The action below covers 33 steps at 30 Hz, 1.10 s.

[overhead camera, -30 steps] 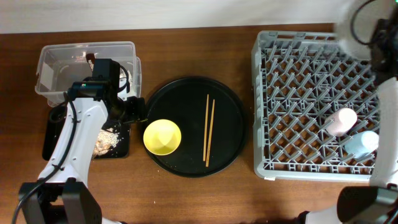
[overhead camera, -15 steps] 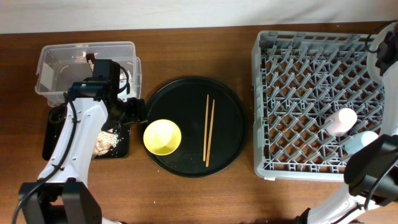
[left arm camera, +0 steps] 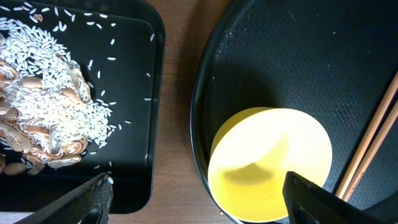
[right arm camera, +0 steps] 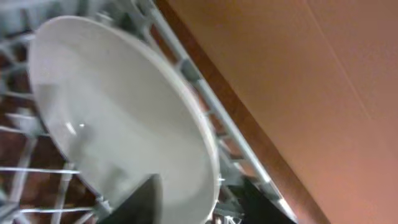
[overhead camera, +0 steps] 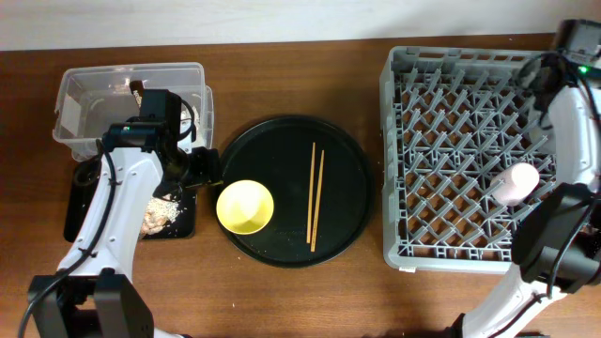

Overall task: Sort waste into correct bins and load items into the dishwasher rack
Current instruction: 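Stand the grey plate upright in the rack's back right corner, then reach the right gripper to the wooden chopsticks and grasp them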

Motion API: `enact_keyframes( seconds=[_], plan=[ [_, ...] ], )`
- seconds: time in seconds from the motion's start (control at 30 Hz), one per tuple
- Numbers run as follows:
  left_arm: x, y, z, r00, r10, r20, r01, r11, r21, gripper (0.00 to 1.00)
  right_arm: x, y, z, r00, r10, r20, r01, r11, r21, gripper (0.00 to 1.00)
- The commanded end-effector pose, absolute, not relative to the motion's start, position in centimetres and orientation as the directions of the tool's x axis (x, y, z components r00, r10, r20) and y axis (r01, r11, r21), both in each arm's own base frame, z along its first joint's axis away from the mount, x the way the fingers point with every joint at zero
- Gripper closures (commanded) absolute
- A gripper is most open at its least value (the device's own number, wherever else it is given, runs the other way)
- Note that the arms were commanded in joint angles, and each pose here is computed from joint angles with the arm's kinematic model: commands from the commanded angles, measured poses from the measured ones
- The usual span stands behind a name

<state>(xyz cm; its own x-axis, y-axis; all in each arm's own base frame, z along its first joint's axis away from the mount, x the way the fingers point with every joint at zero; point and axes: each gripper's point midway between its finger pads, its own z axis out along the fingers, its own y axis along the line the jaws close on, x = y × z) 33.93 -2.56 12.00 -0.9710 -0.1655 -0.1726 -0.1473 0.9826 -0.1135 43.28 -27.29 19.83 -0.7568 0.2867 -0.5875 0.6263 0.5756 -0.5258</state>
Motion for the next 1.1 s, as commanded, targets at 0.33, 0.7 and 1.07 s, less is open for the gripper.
enact_keyframes(
  seconds=[0.33,0.7,1.07],
  plan=[
    [34.0,-2.5,12.8,-0.965,-0.181,-0.192,-0.158,0.979,-0.13,0.01,42.5,5.2,22.5,-0.902,0.067,-0.427,-0.022,0.98,0.2,0.02],
    [34.0,-2.5,12.8,-0.965,-0.181,-0.192,-0.158,0.979,-0.13,0.01,32.6,20.1,8.5,-0.983,-0.142,-0.114,-0.163,0.964,0.212,0.09],
    [34.0,-2.5,12.8,-0.965,-0.181,-0.192,-0.158,0.979,-0.13,0.01,32.4,19.7,2.1,-0.968,-0.143,-0.205,-0.177,0.972,0.157,0.26]
  ],
)
